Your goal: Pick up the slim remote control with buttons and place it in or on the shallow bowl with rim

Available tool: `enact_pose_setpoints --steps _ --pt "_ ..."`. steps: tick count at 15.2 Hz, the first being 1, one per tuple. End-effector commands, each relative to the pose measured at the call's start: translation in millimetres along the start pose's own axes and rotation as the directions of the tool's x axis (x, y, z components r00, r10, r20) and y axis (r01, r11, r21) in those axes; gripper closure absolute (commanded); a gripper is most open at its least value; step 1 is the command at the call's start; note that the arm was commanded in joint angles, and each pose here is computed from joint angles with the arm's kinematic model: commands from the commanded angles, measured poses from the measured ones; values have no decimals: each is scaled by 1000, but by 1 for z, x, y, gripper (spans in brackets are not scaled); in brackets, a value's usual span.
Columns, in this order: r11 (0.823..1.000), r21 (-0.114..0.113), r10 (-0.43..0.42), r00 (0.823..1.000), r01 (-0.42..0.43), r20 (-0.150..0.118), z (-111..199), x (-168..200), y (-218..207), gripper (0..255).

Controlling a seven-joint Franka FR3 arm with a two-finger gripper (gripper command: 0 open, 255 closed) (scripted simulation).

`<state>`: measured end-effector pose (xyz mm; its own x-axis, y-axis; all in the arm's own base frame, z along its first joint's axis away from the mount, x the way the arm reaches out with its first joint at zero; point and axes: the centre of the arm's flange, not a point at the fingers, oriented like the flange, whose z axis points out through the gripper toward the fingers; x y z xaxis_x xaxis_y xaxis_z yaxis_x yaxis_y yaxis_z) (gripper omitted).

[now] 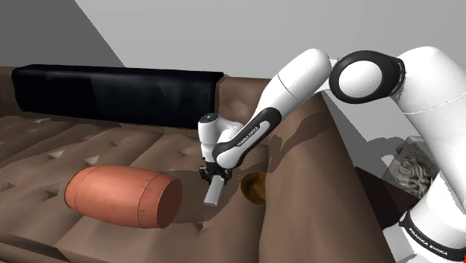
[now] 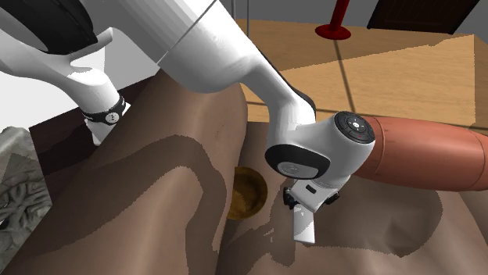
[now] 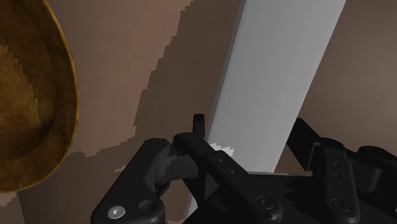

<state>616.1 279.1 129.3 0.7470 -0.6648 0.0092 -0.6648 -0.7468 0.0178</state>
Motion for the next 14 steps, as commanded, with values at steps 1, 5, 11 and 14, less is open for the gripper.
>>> enact_pose_setpoints --steps 1,5,11,14 --pt "1000 0 0 1000 0 0 0 0 0 255" --pt "1000 0 0 1000 0 0 0 0 0 255" --pt "1000 0 0 1000 0 0 -10 0 0 255" --pt "1000 0 0 1000 0 0 -26 0 1 255"
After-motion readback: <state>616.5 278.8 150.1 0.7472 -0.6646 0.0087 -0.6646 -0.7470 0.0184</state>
